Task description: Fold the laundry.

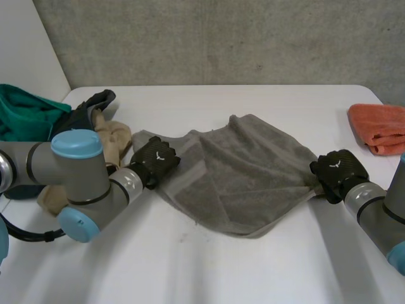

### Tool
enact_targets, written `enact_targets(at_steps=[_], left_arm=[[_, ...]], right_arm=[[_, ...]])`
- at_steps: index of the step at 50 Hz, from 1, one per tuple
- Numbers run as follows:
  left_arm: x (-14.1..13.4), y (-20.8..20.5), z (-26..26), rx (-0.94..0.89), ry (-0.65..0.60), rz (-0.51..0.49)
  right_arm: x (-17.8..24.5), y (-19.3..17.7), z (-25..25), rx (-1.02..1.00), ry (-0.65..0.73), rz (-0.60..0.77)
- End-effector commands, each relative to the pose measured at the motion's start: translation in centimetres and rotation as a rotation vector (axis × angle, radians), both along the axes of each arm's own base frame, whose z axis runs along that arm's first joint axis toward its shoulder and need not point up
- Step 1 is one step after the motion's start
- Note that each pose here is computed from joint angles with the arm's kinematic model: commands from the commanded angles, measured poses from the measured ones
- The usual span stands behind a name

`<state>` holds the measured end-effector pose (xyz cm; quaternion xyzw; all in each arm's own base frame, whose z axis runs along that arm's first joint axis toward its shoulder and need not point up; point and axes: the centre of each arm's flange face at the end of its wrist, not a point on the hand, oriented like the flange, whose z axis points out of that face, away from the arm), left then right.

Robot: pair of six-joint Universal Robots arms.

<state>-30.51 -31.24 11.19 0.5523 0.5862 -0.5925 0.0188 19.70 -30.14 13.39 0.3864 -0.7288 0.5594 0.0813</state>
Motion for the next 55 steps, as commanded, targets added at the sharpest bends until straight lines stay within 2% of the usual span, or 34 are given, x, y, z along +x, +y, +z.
enact_targets(at_steps=[1,6,12,17,21,23,28,31,34,37,38,41,44,45,46,48,49,52,55], left_arm=[[-0.4,-0.3,0.2,-0.013,0.004,-0.003],[-1.2,1.1,2.7,-0.043,0.017,-0.024],[0.5,4.3,8.8,-0.080,0.017,0.026],[3.1,7.2,12.9,-0.136,0.016,0.126],[5.1,8.8,14.3,-0.166,0.009,0.214],[5.8,9.5,14.2,-0.153,-0.011,0.246],[8.1,12.2,11.6,0.010,-0.161,0.324],[8.3,12.9,10.4,0.083,-0.216,0.323],[7.9,12.2,9.2,0.114,-0.235,0.315],[6.5,9.1,7.8,0.092,-0.226,0.322],[5.6,6.9,7.5,0.056,-0.203,0.338],[4.4,3.9,8.0,-0.007,-0.167,0.362],[2.7,-0.3,11.3,-0.162,-0.070,0.405],[1.8,-2.4,13.9,-0.266,0.007,0.421],[1.3,-3.5,15.8,-0.339,0.062,0.428],[0.8,-5.0,19.2,-0.467,0.161,0.440],[0.7,-6.1,22.2,-0.587,0.250,0.451],[0.6,-6.9,26.8,-0.779,0.394,0.459],[0.4,-6.8,29.4,-0.910,0.492,0.436]], right_arm=[[0.0,-0.2,0.1,-0.004,0.001,-0.005],[-0.1,-0.3,0.5,-0.010,0.006,-0.011],[-0.3,0.1,2.5,0.017,0.061,0.004],[-2.0,1.4,7.0,0.016,0.201,-0.008],[-2.9,2.9,9.6,-0.001,0.296,-0.008],[-3.1,4.1,10.4,0.002,0.357,0.014],[-3.2,6.0,10.6,0.035,0.448,0.065],[-3.0,6.5,9.8,0.056,0.469,0.096],[-2.7,6.0,8.4,0.098,0.470,0.110],[-2.3,4.4,6.2,0.134,0.486,0.119],[-1.7,2.7,5.7,0.103,0.499,0.104],[-0.8,0.2,5.9,0.025,0.522,0.054],[0.6,-3.4,9.7,-0.197,0.496,-0.051],[1.3,-5.3,12.2,-0.337,0.455,-0.090],[1.6,-6.1,13.2,-0.393,0.433,-0.104],[2.2,-7.9,15.9,-0.547,0.377,-0.139],[2.5,-9.0,18.5,-0.688,0.321,-0.166],[3.3,-9.9,23.2,-0.949,0.212,-0.174],[3.7,-9.9,25.1,-1.076,0.177,-0.158]])
